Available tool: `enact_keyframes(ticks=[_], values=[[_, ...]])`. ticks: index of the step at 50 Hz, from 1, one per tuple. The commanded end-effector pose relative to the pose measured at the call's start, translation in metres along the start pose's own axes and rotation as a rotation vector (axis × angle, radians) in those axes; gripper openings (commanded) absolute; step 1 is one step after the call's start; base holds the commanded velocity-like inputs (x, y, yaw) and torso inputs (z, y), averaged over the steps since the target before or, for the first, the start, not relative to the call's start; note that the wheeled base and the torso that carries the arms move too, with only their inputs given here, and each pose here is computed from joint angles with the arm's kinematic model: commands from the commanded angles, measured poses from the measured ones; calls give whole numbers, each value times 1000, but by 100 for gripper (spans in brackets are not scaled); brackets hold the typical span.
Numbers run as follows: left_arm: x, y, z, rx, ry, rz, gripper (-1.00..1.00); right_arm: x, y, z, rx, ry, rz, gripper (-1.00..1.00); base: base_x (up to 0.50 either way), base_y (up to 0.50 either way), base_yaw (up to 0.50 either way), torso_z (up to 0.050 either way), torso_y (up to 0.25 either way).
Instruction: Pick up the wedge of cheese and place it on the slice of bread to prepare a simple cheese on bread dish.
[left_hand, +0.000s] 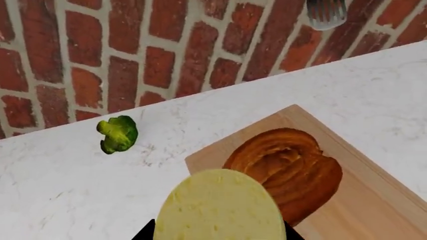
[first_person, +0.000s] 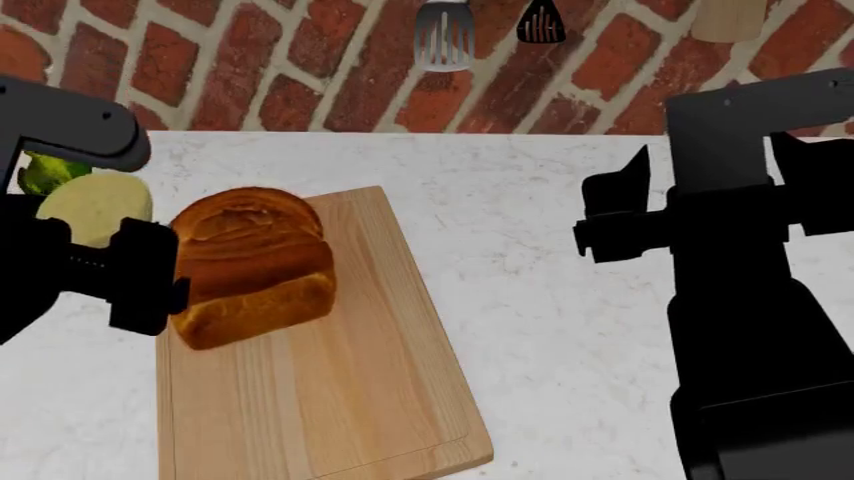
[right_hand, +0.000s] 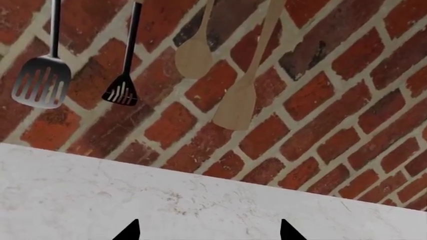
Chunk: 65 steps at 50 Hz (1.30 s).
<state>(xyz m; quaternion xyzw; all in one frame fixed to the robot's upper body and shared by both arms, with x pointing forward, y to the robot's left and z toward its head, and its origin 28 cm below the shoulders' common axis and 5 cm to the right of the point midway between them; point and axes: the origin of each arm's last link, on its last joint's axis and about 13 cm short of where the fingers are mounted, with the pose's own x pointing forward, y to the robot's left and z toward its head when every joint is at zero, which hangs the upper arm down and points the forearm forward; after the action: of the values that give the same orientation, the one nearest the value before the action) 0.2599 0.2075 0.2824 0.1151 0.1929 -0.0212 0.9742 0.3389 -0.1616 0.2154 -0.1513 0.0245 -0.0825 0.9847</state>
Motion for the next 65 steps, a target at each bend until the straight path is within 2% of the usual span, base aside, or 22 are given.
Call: enact_keyframes(ticks=[1,17,28,36,48,49,51,65], values=[[-2,-1,12,-10,-44,-22,-100,1,1,-1,3,0,4,100,0,0,0,0,0],[15,-7,47,-13,-100,-41,-100,1,1,-1,3,0,10,100,0,0,0,0,1],[45,-14,53,-13,-56,-82,-100,1,1,-1,1,-1,10,100,0,0,0,0,0],[63,-12,65,-13,-32,-66,-100,1,2,-1,-1,0,16,100,0,0,0,0,0],[77,-20,64,-6,9,-91,-100,2,1,-2,-4,-1,15,100,0,0,0,0,1],[77,-22,65,12,12,-91,-100,2,1,-2,-3,-1,14,100,0,0,0,0,0],[76,-22,64,-8,8,-104,-100,1,1,-1,-3,-1,14,100,0,0,0,0,0],[81,-26,59,-6,21,-116,-100,1,2,-2,-2,4,18,100,0,0,0,0,1]])
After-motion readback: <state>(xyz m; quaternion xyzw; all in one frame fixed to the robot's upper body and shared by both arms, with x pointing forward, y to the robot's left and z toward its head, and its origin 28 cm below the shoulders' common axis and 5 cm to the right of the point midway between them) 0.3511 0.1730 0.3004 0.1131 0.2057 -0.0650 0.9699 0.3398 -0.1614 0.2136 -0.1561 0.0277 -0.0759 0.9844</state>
